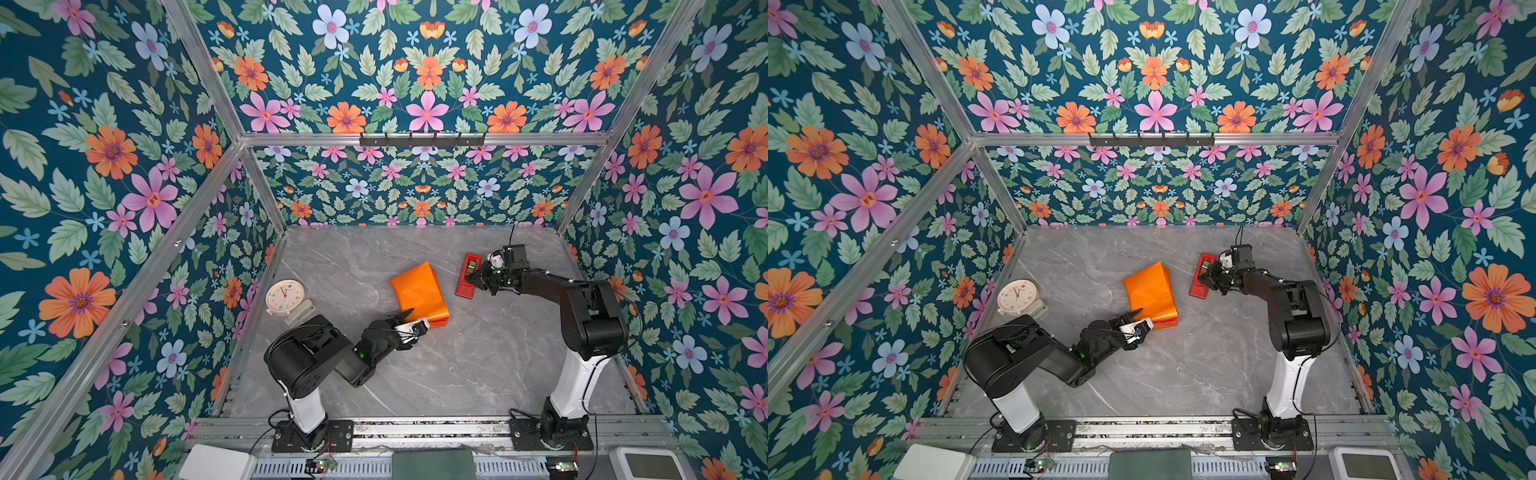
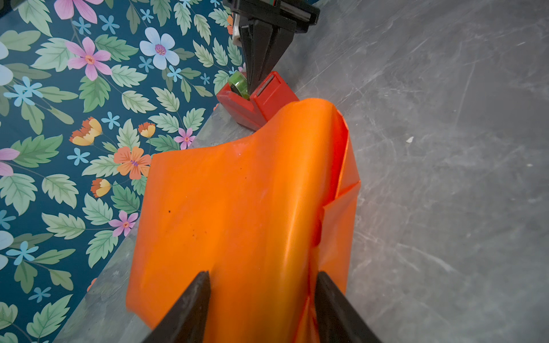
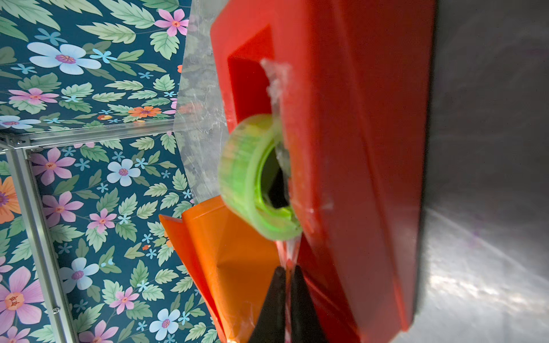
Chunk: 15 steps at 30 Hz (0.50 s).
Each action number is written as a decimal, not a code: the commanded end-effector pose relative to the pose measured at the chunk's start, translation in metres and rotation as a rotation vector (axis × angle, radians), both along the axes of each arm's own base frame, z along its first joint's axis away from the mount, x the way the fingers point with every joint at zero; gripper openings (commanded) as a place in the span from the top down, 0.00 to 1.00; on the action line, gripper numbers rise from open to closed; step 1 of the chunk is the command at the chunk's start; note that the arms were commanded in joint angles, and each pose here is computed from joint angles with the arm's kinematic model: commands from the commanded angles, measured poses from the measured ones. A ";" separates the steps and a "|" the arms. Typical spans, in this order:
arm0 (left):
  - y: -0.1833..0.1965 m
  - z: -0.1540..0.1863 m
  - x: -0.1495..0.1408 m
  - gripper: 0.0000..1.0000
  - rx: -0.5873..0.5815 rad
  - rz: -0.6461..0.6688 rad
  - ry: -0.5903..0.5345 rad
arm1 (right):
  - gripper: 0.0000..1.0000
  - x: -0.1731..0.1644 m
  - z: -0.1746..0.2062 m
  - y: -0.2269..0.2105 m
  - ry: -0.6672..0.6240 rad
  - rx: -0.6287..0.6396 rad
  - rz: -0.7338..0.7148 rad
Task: Wrap a gift box in wrapping paper
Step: Tear off the tape with the cutter.
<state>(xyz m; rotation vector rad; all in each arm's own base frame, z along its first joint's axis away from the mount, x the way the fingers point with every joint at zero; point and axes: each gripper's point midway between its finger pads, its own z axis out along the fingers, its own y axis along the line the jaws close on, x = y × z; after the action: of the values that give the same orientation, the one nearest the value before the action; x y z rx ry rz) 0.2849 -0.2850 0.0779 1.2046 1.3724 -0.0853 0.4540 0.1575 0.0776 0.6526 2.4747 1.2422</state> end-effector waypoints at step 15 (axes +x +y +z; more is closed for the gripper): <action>0.002 -0.020 -0.006 0.42 0.049 -0.013 0.069 | 1.00 0.006 0.048 0.012 -0.107 0.214 -0.023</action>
<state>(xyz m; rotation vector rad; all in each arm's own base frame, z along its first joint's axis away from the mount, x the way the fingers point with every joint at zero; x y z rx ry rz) 0.2849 -0.2850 0.0781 1.2043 1.3721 -0.0853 0.4578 0.1607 0.1046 0.6996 2.3282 1.3942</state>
